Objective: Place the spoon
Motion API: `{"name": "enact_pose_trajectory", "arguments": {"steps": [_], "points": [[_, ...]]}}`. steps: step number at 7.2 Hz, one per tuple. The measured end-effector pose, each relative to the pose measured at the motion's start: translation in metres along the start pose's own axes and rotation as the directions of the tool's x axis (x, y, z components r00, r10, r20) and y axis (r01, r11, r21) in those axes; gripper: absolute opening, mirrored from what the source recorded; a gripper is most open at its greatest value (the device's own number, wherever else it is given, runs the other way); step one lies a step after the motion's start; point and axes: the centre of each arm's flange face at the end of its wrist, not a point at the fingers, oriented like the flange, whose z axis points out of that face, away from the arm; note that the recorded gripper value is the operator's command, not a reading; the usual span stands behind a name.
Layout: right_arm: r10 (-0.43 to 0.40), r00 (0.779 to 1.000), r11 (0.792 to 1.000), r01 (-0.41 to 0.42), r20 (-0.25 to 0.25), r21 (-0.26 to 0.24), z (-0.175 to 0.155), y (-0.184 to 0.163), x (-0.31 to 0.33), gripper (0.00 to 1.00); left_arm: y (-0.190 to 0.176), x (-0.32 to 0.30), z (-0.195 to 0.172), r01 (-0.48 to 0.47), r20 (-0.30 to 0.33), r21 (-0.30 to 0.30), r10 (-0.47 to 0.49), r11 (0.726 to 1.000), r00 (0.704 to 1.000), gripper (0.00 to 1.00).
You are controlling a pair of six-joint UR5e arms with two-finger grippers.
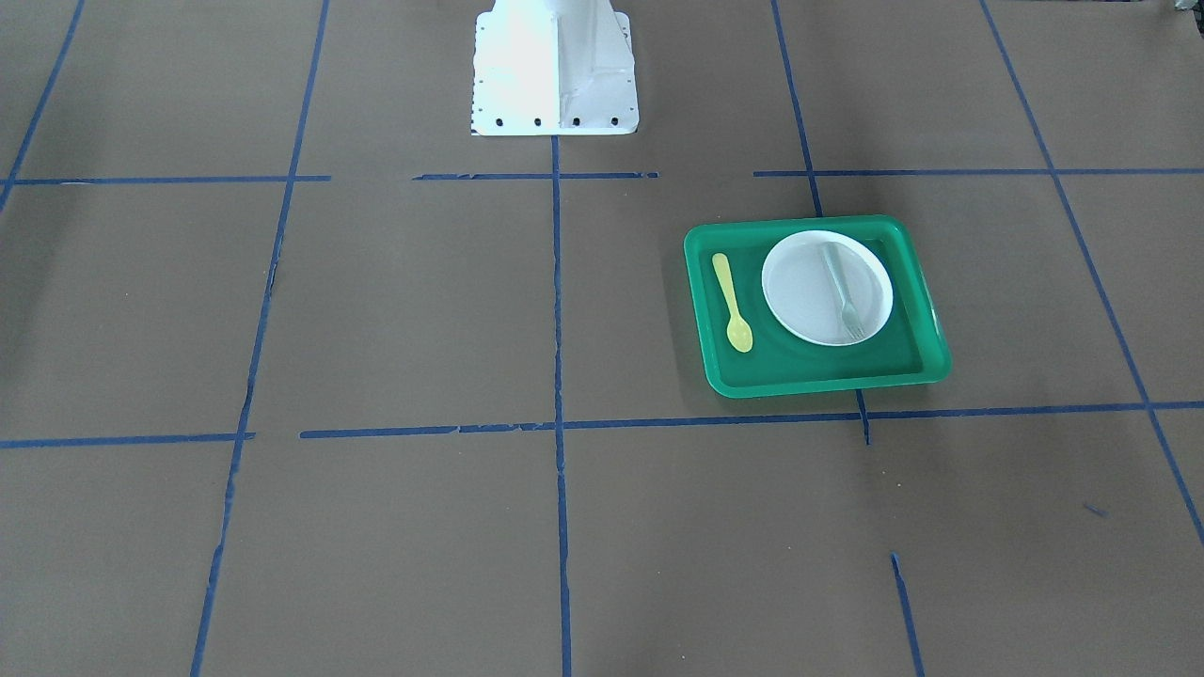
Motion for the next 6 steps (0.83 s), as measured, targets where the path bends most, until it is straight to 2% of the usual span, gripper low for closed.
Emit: {"name": "enact_pose_trajectory", "arguments": {"steps": [2,6], "points": [[0.000,1.000,1.000,0.000,0.000,0.000,0.0000,0.0000,0.0000,1.00,0.0041,-0.0054,0.0095,0.022,-0.041,-0.014,-0.022,1.000,0.999,1.00],[0.000,1.000,1.000,0.000,0.000,0.000,0.0000,0.0000,0.0000,1.00,0.0048,-0.0068,0.0114,0.025,-0.046,-0.017,-0.026,1.000,0.999,1.00]]}}
